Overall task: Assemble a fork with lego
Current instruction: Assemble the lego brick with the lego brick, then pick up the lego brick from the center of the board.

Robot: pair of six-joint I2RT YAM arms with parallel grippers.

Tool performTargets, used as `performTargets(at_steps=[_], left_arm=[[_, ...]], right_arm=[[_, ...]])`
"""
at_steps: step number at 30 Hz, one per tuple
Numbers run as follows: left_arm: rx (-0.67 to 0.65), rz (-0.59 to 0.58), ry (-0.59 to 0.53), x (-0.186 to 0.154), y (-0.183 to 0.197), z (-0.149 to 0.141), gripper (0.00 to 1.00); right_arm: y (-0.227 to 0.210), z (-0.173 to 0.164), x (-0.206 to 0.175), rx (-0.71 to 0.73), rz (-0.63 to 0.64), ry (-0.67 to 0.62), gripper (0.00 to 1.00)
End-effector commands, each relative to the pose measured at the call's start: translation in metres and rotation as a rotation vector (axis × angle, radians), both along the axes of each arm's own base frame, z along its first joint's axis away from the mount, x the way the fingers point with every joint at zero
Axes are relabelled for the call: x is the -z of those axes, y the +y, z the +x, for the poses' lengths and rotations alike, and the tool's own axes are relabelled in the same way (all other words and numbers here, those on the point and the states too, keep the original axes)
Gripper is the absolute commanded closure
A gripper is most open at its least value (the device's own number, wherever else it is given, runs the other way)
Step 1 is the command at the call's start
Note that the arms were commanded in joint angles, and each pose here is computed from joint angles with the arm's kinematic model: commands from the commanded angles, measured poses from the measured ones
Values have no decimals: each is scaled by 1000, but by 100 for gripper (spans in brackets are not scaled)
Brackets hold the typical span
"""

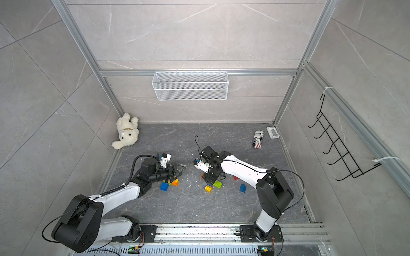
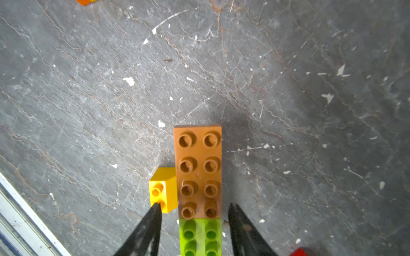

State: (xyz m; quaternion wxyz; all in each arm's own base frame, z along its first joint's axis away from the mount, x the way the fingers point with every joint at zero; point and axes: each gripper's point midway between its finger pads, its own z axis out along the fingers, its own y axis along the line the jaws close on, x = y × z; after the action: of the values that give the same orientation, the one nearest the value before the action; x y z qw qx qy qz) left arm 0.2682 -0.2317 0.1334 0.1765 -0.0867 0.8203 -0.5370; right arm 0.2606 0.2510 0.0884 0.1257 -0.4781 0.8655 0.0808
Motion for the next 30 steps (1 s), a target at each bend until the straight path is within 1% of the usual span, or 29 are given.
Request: performTargets(at_steps=[1, 2, 5, 8, 10, 13, 18, 20, 23, 28, 30], left_arm=[[0, 10, -59, -12, 2, 0, 24], [-4, 21, -60, -11, 3, -1, 24], [-9, 49, -64, -11, 6, 0, 24], [-2, 60, -68, -10, 5, 2, 24], [7, 67, -71, -8, 3, 4, 24], [27, 64, -70, -3, -2, 8, 25], [72, 48, -60, 2, -13, 14, 25], [84, 38, -56, 3, -16, 16, 26], [94, 36, -49, 8, -18, 17, 25], [93, 25, -27, 17, -21, 21, 25], [90, 16, -25, 18, -22, 22, 25]], right_arm=[[-9, 7, -32, 76, 19, -46, 48], [-16, 10, -37, 113, 14, -48, 48], [-44, 16, -43, 249, -11, -22, 43], [-80, 12, -34, 401, -71, 47, 42], [-103, 7, -26, 483, -117, 65, 42], [-129, 6, -21, 592, -129, 78, 40], [-151, 13, -3, 668, -167, 119, 39], [-156, 19, 2, 702, -154, 140, 39], [-155, 26, 10, 710, -134, 159, 40], [-160, 32, 28, 707, -171, 183, 40], [-164, 37, 31, 723, -163, 179, 40]])
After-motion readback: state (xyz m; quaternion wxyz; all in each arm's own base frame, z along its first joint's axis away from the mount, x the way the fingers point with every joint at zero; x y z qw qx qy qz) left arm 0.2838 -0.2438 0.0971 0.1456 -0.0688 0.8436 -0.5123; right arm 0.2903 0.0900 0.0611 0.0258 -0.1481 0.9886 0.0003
